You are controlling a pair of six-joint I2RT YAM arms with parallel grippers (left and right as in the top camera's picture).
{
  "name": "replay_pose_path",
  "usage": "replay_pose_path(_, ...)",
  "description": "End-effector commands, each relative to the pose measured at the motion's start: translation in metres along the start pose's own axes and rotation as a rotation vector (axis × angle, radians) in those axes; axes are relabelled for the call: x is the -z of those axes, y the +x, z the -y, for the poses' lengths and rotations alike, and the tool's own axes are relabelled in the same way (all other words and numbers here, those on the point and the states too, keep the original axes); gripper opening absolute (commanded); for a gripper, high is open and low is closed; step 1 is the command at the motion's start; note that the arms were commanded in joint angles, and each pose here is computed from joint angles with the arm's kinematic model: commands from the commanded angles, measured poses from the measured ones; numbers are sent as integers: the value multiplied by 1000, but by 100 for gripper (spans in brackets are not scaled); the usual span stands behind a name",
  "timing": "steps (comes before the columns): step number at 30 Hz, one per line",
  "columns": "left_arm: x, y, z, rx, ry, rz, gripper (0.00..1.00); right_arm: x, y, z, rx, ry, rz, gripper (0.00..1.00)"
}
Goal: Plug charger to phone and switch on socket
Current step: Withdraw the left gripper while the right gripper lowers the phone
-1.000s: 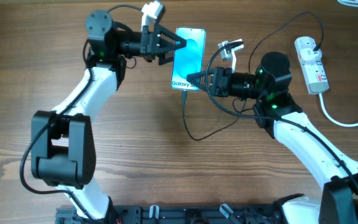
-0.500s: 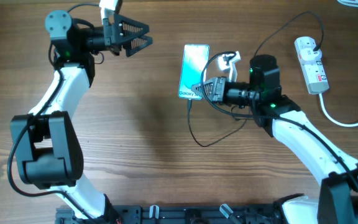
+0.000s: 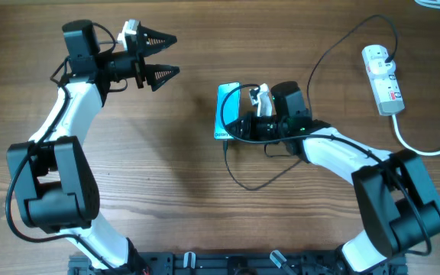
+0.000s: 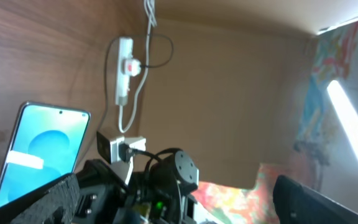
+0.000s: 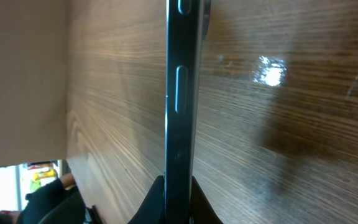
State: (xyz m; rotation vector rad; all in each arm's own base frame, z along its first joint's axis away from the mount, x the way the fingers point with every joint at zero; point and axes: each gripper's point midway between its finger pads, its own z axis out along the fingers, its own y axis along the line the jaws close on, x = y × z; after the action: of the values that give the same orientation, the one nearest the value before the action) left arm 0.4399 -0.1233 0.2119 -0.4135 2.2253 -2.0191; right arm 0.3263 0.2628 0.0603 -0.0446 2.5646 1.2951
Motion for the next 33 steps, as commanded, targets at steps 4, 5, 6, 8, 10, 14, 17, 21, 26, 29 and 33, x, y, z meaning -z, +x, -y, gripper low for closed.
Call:
replay_pose_path(4,4,-5,1,-132,-21,41,100,-7,-6,13,77,52,24,4)
replay_pose_path(5,4,-5,1,-132,-21,41,100,-7,-7,14,77,59,28,4)
replay_pose_path(6,4,-5,1,-132,-21,41,100,-7,-8,15,78,64,31,4)
replay_pose_path(8,4,-5,1,-132,-21,41,100,-7,-8,15,81,64,31,4)
replay_pose_path(10,4,-5,1,-132,-21,41,100,-7,-8,15,80,65,31,4)
replay_pose_path(14,4,-5,1,-132,-21,41,100,-8,-2,17,28,71,12,4)
replay_pose_path(17,4,-5,1,-132,-21,41,100,-11,3,14,10,70,0,4)
replay_pose_path(21,4,-5,1,-132,-21,41,100,-14,6,11,-27,70,-6,4)
replay_pose_path(26,4,-5,1,-132,-21,41,100,-20,1,17,-35,92,28,4)
replay_pose_path(29,4,-5,1,-132,-21,41,100,-26,-2,22,-29,86,35,4)
replay_pose_path(33,4,-5,1,-132,-21,41,100,-37,-1,32,-24,80,34,4)
